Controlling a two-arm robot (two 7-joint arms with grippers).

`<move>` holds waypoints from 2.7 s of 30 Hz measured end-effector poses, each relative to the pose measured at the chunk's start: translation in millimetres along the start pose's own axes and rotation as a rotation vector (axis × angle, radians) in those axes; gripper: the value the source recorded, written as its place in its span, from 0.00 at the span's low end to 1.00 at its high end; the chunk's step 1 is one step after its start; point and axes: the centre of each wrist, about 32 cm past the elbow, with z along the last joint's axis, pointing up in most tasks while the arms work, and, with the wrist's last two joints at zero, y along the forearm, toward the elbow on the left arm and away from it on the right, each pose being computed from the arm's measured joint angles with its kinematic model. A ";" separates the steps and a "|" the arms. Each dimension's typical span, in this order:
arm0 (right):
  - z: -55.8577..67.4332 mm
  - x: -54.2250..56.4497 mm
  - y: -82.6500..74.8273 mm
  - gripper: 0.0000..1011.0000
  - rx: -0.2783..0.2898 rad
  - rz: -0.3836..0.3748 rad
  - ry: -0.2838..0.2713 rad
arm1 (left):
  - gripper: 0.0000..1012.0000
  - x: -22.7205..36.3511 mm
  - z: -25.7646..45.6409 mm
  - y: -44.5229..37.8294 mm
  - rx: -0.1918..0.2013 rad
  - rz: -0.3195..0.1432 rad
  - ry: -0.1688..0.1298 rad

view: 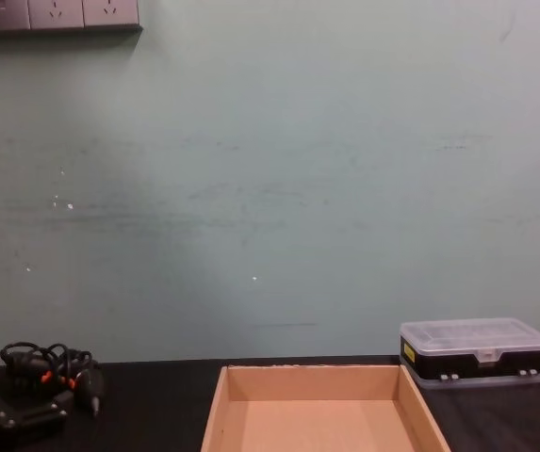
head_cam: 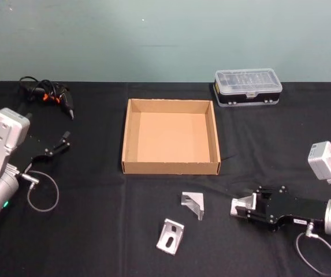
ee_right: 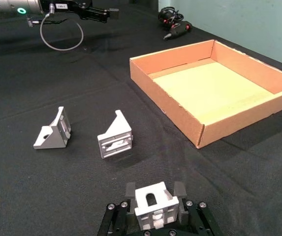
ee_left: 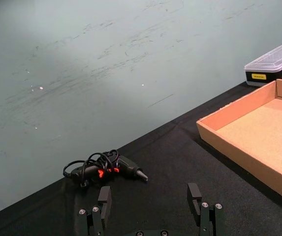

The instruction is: Use one hand to pick up the angle iron from the table and place it into the box.

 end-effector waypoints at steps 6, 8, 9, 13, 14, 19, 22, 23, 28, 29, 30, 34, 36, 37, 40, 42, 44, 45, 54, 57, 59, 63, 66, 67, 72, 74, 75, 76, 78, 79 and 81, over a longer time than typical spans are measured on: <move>0.0 0.0 -0.2 0.47 0.000 0.000 0.000 | 1.00 0.0 0.0 0.0 0.000 0.000 0.000; 0.0 -0.1 -0.2 0.47 0.000 0.000 0.000 | 1.00 0.0 0.0 0.0 0.000 0.000 0.000; 0.0 -0.1 -0.2 0.47 0.000 0.000 0.000 | 1.00 0.0 0.0 0.0 0.000 0.000 0.000; 3.4 -2.4 -0.8 0.47 0.010 -0.008 -0.006 | 1.00 0.0 0.0 0.0 0.000 0.000 0.000; 5.6 -3.5 -1.1 0.47 0.015 -0.013 -0.009 | 1.00 0.0 0.0 0.0 0.000 0.000 0.000; 32.4 -10.3 -2.2 0.47 0.060 -0.047 -0.031 | 1.00 0.0 0.0 0.0 0.000 0.000 0.000; 44.6 -11.6 -0.4 0.47 0.074 -0.060 -0.032 | 1.00 0.0 0.0 0.0 0.000 0.000 0.000; 54.9 -11.3 2.6 0.47 0.083 -0.070 -0.029 | 1.00 0.0 0.0 0.0 0.000 0.000 0.000; 79.7 -7.0 18.7 0.47 0.075 -0.085 -0.015 | 1.00 0.0 0.0 0.0 0.000 0.000 0.000; 86.2 -3.7 26.3 0.47 0.062 -0.089 -0.004 | 1.00 0.0 0.0 0.0 0.000 0.000 0.000; 90.0 -1.6 30.7 0.47 0.058 -0.093 0.001 | 1.00 0.0 0.0 0.0 0.000 0.000 0.000; 103.1 9.7 53.7 0.47 0.036 -0.122 0.037 | 1.00 0.0 0.0 0.0 0.000 0.000 0.000; 107.1 14.0 61.2 0.47 0.030 -0.131 0.048 | 1.00 0.0 0.0 0.0 0.000 0.000 0.000; 110.5 19.4 70.3 0.47 0.023 -0.138 0.059 | 1.00 0.0 0.0 0.0 0.000 0.000 0.000; 117.1 32.5 87.4 0.47 0.008 -0.151 0.076 | 1.00 0.0 0.0 0.0 0.000 0.000 0.000; 119.9 39.5 95.9 0.47 0.001 -0.159 0.083 | 1.00 0.0 0.0 0.0 0.000 0.000 0.000; 122.4 47.7 106.7 0.47 -0.011 -0.168 0.091 | 1.00 0.0 0.0 0.0 0.000 0.000 0.000; 123.1 50.3 110.4 0.47 -0.013 -0.171 0.093 | 1.00 0.0 0.0 0.0 0.000 0.000 0.000; 122.8 66.1 146.4 0.47 -0.031 -0.201 0.106 | 1.00 0.0 0.0 0.0 0.000 0.000 0.000; 120.4 66.9 155.6 0.47 -0.041 -0.202 0.111 | 1.00 0.0 0.0 0.0 0.000 0.000 0.000; 116.9 67.3 161.7 0.47 -0.051 -0.202 0.120 | 1.00 0.0 0.0 0.0 0.000 0.000 0.000; 110.4 68.0 168.7 0.47 -0.066 -0.199 0.135 | 1.00 0.0 0.0 0.0 0.000 0.000 0.000; 106.6 68.0 171.8 0.47 -0.073 -0.192 0.146 | 1.00 0.0 0.0 0.0 0.000 0.000 0.000; 105.8 68.3 172.1 0.47 -0.073 -0.191 0.149 | 1.00 0.0 0.0 0.0 0.000 0.000 0.000; 104.5 69.0 172.6 0.47 -0.071 -0.184 0.154 | 1.00 0.0 0.0 0.0 0.000 0.000 0.000; 104.9 69.1 172.4 0.47 -0.070 -0.184 0.153 | 1.00 0.0 0.0 0.0 0.000 0.000 0.000; 105.0 69.1 172.3 0.47 -0.070 -0.184 0.152 | 1.00 0.0 0.0 0.0 0.000 0.000 0.000; 105.0 69.0 172.3 0.47 -0.070 -0.184 0.152 | 1.00 0.0 0.0 0.0 0.000 0.000 0.000; 105.3 68.9 172.2 0.47 -0.069 -0.184 0.152 | 1.00 0.0 0.0 0.0 0.000 0.000 0.000; 105.2 68.9 172.0 0.49 -0.070 -0.185 0.151 | 1.00 0.0 0.0 0.0 0.000 0.000 0.000; 105.4 68.9 171.8 0.57 -0.069 -0.186 0.151 | 1.00 0.0 0.0 0.0 0.000 0.000 0.000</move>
